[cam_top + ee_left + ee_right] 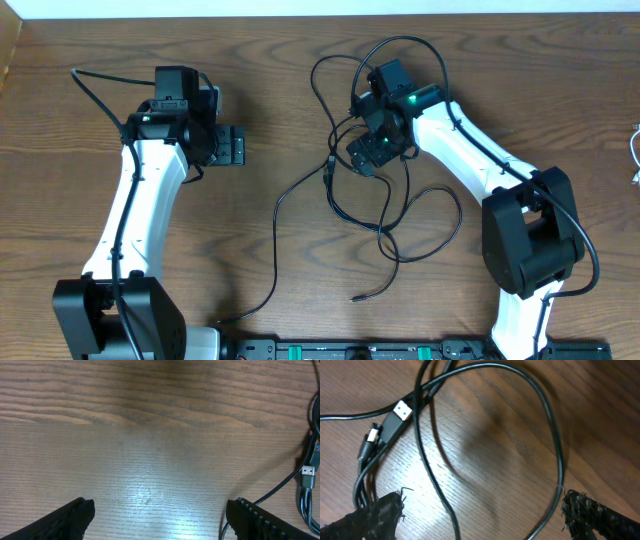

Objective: Untangle cables

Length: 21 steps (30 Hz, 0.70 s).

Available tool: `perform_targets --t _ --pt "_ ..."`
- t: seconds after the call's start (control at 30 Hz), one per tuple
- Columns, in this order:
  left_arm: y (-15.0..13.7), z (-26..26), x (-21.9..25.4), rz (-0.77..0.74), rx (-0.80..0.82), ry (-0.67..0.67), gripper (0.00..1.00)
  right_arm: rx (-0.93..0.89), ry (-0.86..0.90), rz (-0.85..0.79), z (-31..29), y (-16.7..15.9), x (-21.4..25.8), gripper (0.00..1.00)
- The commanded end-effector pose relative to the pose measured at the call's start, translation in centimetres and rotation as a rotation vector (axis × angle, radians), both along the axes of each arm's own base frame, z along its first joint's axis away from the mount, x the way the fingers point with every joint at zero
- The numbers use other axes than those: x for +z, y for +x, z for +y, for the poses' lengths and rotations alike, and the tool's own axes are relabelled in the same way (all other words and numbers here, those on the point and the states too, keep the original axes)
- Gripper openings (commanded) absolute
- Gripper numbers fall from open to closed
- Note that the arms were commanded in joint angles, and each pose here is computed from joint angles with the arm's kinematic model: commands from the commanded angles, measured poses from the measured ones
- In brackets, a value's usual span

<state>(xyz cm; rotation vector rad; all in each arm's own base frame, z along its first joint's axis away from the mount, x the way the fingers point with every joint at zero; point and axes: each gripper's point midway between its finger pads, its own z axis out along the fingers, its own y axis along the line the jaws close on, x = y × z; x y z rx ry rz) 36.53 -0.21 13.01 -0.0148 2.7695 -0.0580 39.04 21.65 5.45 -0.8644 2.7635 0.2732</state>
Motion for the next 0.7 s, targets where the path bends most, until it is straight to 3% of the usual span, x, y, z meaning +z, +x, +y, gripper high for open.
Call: perform_targets --t 0.0,0.23,0.67 --pt "0.1 0.0 -0.1 0.004 0.001 0.000 0.90 -0.004 0.016 0.002 0.3 0.0 0.2 0.99" --pt "0.1 0.0 -0.1 0.004 0.001 0.000 0.90 0.001 0.022 0.009 0.6 -0.3 0.2 0.99" --pt "0.0 0.0 -0.1 0.008 0.000 0.001 0.90 0.151 -0.044 0.050 4.0 -4.5 -0.3 0.99"
